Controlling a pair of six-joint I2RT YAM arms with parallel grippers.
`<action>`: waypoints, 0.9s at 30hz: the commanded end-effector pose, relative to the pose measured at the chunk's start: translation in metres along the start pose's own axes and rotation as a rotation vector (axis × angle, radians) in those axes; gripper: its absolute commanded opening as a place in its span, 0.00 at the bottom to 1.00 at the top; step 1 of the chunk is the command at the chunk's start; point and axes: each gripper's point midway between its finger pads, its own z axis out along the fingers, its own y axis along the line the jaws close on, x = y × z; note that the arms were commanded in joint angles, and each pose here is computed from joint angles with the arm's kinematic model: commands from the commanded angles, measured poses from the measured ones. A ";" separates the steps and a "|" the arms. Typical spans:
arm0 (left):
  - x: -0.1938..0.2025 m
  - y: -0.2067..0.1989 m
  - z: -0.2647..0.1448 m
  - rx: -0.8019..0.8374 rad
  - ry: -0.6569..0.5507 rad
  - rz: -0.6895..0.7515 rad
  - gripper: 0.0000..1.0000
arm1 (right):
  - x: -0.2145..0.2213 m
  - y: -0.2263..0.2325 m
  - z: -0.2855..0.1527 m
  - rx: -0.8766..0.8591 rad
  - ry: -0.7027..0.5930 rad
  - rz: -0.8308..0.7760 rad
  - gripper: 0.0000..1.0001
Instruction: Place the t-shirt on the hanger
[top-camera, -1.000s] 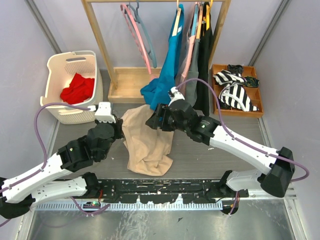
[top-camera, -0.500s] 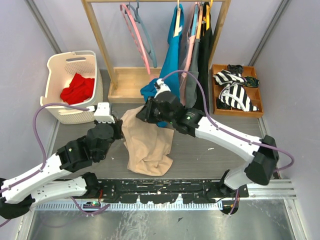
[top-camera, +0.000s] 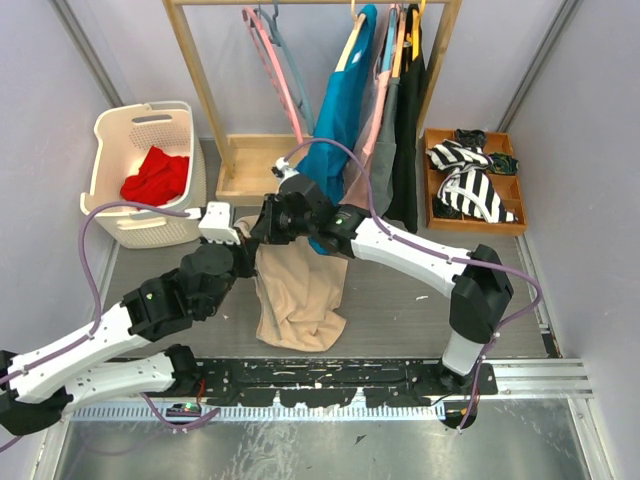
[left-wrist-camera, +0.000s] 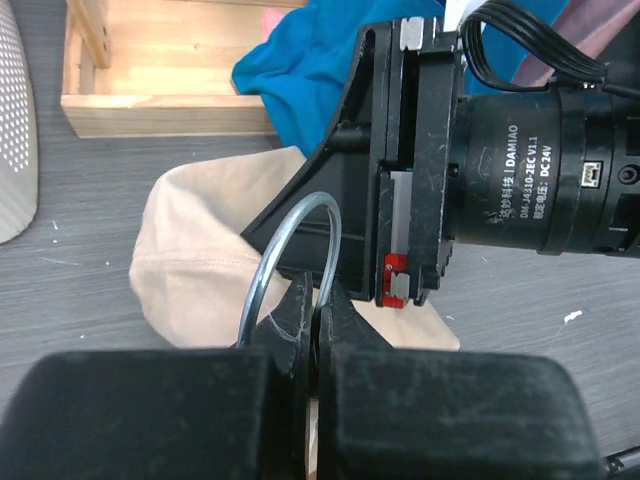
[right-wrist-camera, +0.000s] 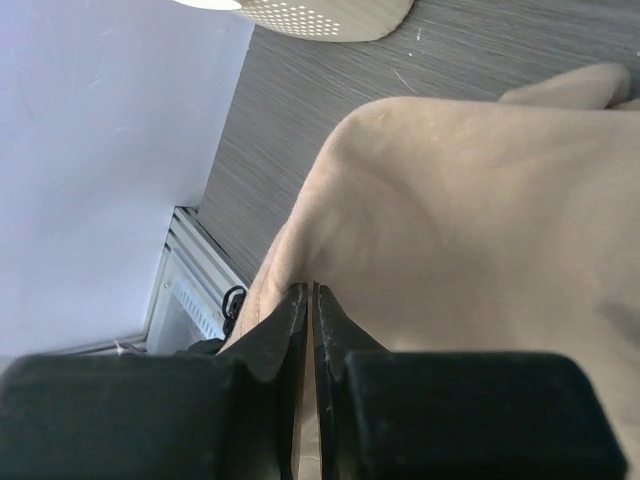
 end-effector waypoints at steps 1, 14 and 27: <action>-0.009 -0.013 0.006 0.034 -0.048 -0.065 0.00 | -0.007 0.041 -0.013 -0.180 -0.002 -0.049 0.11; 0.037 0.008 0.021 -0.076 0.031 0.057 0.00 | 0.023 -0.037 -0.088 0.015 0.019 -0.149 0.48; 0.053 -0.022 0.051 -0.053 0.076 0.131 0.00 | 0.025 -0.007 -0.200 -0.139 -0.054 -0.317 0.57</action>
